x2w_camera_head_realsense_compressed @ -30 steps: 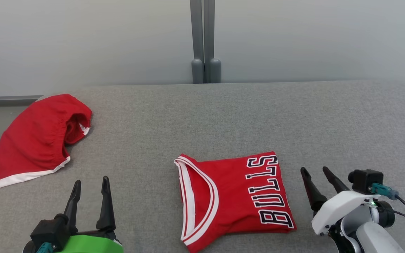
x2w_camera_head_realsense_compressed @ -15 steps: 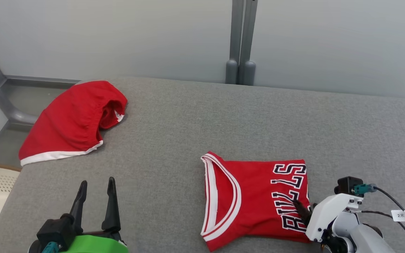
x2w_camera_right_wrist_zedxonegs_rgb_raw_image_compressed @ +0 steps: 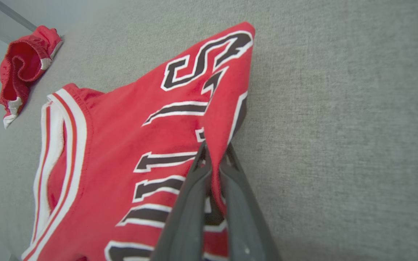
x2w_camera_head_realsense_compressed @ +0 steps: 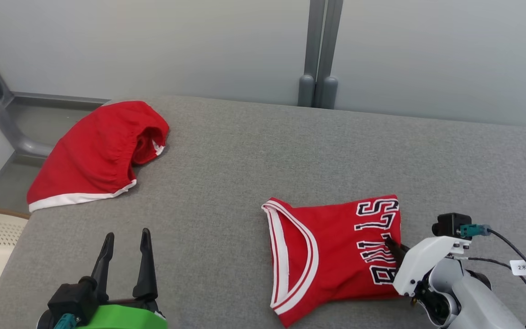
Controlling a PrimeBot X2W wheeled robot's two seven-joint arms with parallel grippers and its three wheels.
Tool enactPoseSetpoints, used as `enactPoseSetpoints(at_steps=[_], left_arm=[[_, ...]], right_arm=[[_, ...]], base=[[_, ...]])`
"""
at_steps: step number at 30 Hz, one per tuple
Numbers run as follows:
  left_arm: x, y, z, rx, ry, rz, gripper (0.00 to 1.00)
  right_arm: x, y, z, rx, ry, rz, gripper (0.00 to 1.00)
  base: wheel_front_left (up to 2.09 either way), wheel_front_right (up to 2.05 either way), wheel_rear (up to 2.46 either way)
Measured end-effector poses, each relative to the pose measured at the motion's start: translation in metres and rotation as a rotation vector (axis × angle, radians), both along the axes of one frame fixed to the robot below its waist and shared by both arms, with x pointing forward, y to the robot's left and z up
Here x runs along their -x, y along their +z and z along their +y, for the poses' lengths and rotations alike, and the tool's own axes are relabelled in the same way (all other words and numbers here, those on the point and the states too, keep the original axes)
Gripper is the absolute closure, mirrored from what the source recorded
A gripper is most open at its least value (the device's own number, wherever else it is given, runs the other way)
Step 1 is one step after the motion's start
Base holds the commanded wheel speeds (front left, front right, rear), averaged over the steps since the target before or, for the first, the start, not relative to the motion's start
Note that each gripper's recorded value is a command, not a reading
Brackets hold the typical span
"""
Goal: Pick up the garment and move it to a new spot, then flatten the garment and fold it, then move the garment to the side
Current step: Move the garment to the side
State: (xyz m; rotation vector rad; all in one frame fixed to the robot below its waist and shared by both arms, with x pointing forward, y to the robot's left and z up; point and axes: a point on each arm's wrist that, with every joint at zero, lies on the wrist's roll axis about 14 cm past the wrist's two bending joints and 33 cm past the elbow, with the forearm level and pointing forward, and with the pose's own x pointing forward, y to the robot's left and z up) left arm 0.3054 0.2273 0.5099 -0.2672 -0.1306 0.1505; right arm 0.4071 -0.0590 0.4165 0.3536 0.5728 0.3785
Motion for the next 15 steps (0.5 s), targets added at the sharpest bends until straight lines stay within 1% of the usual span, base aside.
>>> enactPoseSetpoints(at_steps=[5, 9, 15], left_arm=[[-0.014, 0.004, -0.018, -0.004, -0.065, -0.012, 0.00], [-0.030, 0.011, -0.044, -0.009, -0.152, -0.031, 0.00], [-0.055, 0.018, -0.090, -0.016, -0.301, -0.050, 0.00]], right_arm=[[-0.013, 0.024, -0.022, 0.010, -0.048, -0.110, 1.00], [-0.021, 0.043, -0.043, 0.027, -0.088, -0.190, 1.00], [-0.015, 0.050, -0.095, 0.059, -0.199, -0.225, 1.00]], base=[[0.00, 0.00, 0.00], [0.00, 0.00, 0.00], [0.00, 0.00, 0.00]])
